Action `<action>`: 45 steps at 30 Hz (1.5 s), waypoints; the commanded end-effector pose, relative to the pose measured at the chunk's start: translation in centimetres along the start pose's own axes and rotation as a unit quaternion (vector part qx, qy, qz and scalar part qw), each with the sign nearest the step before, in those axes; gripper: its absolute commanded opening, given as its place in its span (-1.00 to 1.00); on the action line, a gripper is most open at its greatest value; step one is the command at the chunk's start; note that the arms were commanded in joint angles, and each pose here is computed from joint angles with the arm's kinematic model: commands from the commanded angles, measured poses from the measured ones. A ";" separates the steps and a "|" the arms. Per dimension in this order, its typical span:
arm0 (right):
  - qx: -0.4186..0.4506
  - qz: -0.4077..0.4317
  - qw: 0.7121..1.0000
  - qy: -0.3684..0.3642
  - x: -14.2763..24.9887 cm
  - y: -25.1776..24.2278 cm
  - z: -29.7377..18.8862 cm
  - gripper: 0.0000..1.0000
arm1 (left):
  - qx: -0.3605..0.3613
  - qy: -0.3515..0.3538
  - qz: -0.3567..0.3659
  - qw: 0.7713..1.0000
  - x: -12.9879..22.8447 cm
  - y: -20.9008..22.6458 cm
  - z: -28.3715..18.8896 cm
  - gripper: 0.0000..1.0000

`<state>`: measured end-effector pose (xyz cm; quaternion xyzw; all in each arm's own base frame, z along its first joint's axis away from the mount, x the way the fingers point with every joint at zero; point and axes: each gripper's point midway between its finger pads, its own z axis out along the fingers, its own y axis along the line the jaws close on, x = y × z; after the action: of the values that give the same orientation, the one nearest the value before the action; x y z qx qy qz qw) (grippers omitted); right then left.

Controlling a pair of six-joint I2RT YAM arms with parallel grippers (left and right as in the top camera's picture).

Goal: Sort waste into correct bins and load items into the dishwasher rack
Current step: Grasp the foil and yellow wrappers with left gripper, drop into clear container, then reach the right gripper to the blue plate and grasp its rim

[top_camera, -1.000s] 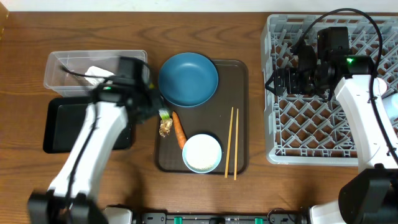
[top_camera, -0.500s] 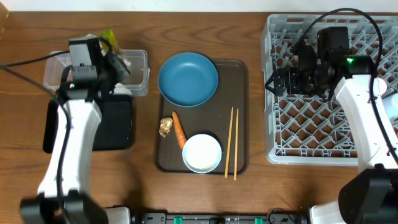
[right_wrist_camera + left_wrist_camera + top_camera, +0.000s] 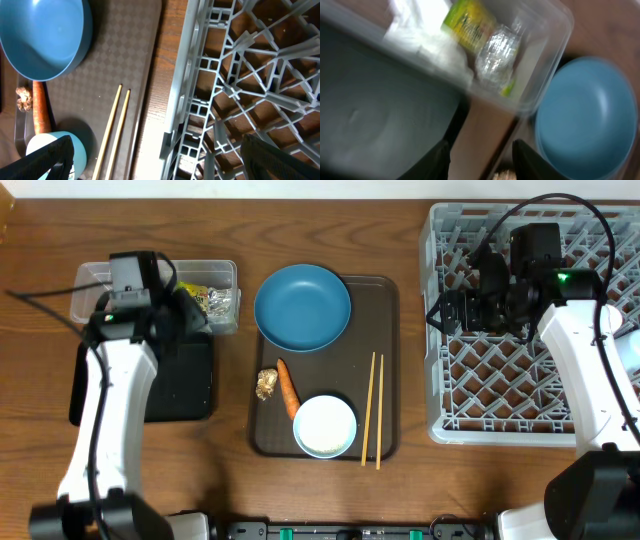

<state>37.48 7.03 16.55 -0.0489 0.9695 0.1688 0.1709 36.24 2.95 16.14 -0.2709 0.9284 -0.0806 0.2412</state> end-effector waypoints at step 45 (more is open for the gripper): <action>0.042 -0.061 0.992 -0.105 -9.2 14.2 20.3 0.89 | -0.100 0.105 -0.085 0.986 4.2 9.4 -3.3 -0.07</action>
<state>50.63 27.13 7.55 -0.1015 0.9424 0.1180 0.2962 27.19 8.48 14.47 -0.3631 0.9251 -0.0381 0.1046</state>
